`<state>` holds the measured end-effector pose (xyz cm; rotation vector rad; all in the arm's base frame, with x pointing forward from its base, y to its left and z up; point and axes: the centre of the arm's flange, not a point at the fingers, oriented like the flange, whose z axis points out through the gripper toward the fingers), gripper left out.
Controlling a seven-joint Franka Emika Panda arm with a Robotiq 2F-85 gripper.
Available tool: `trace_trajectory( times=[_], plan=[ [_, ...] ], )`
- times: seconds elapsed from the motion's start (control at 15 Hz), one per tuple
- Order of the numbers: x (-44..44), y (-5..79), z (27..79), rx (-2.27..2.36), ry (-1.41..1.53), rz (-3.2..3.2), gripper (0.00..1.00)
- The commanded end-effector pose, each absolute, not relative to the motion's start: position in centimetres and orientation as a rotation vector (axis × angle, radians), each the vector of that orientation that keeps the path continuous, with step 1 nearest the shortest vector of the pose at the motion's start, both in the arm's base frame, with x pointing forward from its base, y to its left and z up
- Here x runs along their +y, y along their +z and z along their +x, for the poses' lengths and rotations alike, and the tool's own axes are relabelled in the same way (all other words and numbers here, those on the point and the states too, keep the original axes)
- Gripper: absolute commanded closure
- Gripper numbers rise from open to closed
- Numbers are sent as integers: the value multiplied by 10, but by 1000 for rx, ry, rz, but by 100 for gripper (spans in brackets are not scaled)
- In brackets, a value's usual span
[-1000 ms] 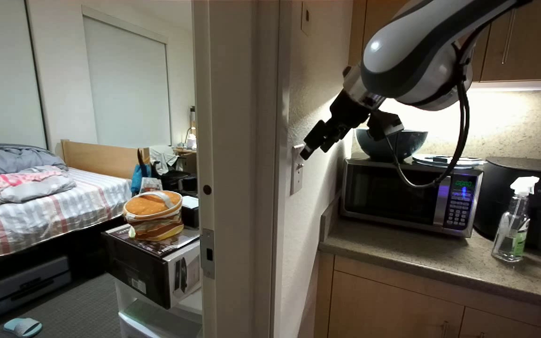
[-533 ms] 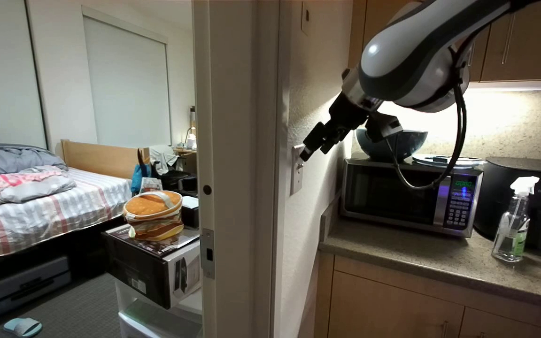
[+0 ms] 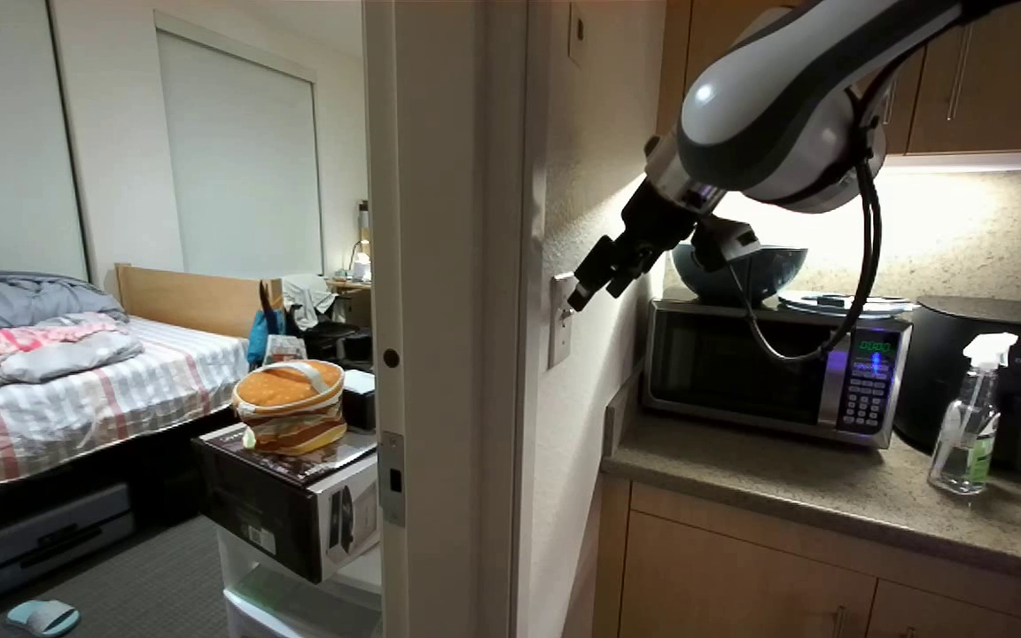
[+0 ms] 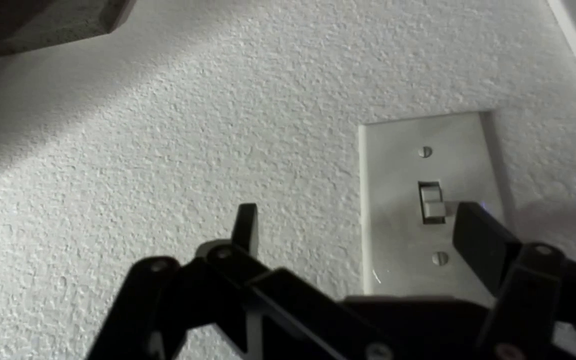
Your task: Switch on the light
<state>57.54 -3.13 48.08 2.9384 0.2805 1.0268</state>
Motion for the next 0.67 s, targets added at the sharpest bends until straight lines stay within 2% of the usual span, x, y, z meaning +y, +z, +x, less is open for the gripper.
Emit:
trace_trajectory(
  times=[0.0,0.6],
  plan=[
    [-32,481,572,303,1011,2966,0],
    [-27,479,576,307,1061,2937,0]
  ],
)
